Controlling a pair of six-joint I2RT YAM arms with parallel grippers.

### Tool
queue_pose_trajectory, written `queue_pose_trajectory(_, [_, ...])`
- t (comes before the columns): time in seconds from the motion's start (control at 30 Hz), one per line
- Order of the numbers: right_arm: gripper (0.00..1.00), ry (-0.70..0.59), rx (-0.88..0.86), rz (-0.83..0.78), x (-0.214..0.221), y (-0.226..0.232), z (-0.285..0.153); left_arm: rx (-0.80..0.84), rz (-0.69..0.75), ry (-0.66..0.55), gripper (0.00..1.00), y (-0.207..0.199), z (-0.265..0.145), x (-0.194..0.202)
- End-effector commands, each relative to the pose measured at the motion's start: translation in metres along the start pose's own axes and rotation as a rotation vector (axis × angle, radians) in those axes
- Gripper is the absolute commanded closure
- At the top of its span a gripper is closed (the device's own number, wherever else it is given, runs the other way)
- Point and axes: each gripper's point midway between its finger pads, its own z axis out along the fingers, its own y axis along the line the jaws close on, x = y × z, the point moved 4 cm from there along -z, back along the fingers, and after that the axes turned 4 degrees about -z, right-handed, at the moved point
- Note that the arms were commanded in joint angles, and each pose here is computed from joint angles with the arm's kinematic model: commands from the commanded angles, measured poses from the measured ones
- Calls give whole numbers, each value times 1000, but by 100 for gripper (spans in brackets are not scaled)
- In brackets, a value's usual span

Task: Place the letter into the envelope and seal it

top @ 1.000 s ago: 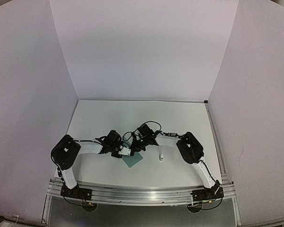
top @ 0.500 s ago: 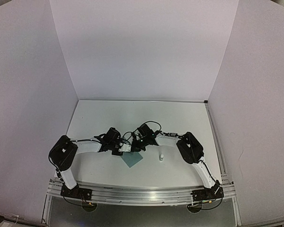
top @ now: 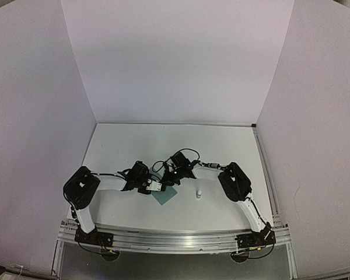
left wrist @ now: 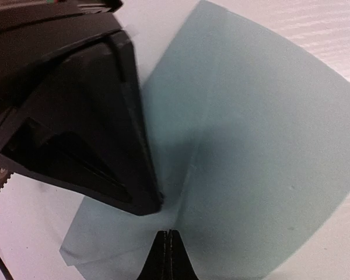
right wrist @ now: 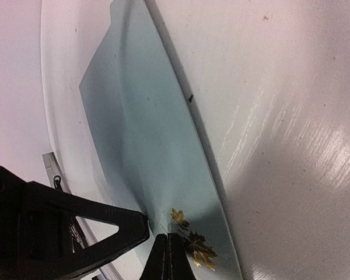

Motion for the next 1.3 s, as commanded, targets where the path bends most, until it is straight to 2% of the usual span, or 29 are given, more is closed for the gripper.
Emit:
queue_pose_trajectory(0.0, [100,39,204,100,23,-52,14,141,22,64,100,-41,7,16])
queue_pose_trajectory(0.23, [100,49,196,102,25,-51,14,110,-28,114,100,-26,24,16])
queue_pose_trajectory(0.53, [100,106,109,143,29,-32,21,138,-41,133,100,-37,21,22])
queue_pose_trajectory(0.73, [100,45,262,244,37,-76,3,170,-60,119,100,-37,-18,12])
queue_pose_trajectory(0.9, [100,67,248,206,34,-71,4,177,-59,140,100,-46,-26,20])
queue_pose_trajectory(1.03, [100,68,220,159,28,-60,4,130,-70,166,100,-37,-8,25])
queue_pose_trajectory(1.27, [100,96,136,101,24,-34,15,149,-71,185,100,-37,8,31])
